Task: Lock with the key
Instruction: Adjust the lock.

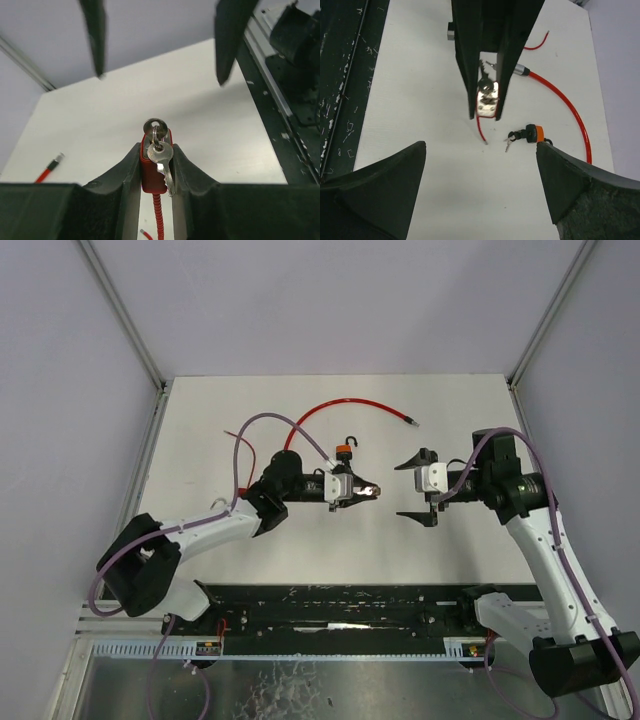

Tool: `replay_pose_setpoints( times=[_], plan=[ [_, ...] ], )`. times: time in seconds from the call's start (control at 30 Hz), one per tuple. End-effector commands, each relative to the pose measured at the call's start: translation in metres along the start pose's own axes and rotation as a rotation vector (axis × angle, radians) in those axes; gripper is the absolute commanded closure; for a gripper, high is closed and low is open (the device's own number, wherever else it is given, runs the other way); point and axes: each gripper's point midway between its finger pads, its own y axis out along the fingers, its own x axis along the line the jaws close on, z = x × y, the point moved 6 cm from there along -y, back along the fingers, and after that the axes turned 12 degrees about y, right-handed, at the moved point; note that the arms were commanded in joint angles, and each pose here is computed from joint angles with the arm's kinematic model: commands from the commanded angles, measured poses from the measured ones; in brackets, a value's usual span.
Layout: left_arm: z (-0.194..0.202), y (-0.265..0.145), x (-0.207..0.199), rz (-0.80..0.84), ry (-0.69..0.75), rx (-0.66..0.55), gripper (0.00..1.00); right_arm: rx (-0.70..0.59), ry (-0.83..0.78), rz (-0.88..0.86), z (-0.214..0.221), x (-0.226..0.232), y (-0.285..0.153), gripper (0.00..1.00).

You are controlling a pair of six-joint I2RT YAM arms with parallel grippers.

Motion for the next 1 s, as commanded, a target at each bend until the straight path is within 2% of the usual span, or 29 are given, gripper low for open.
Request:
replay_pose_setpoints(
  times=[0.0, 0.13, 0.33, 0.53, 0.97],
  plan=[
    [0.005, 0.003, -0.008, 0.124, 0.024, 0.001, 1.0, -0.032, -0.104, -0.091, -0.017, 0.001, -0.003, 0.07],
    [0.006, 0.004, -0.018, 0.196, 0.013, -0.032, 1.0, -0.089, -0.112, -0.133, -0.008, 0.004, 0.007, 0.2],
    [0.009, 0.009, -0.023, 0.245, -0.012, -0.051, 1.0, -0.112, -0.092, -0.162, 0.004, 0.01, 0.016, 0.46],
    [0.012, 0.013, -0.027, 0.269, -0.029, -0.05, 1.0, -0.113, -0.079, -0.197, 0.009, 0.013, 0.026, 0.55],
    [0.014, 0.019, -0.032, 0.306, -0.031, -0.044, 1.0, -0.114, -0.052, -0.233, 0.009, 0.016, 0.036, 0.65]
  ],
)
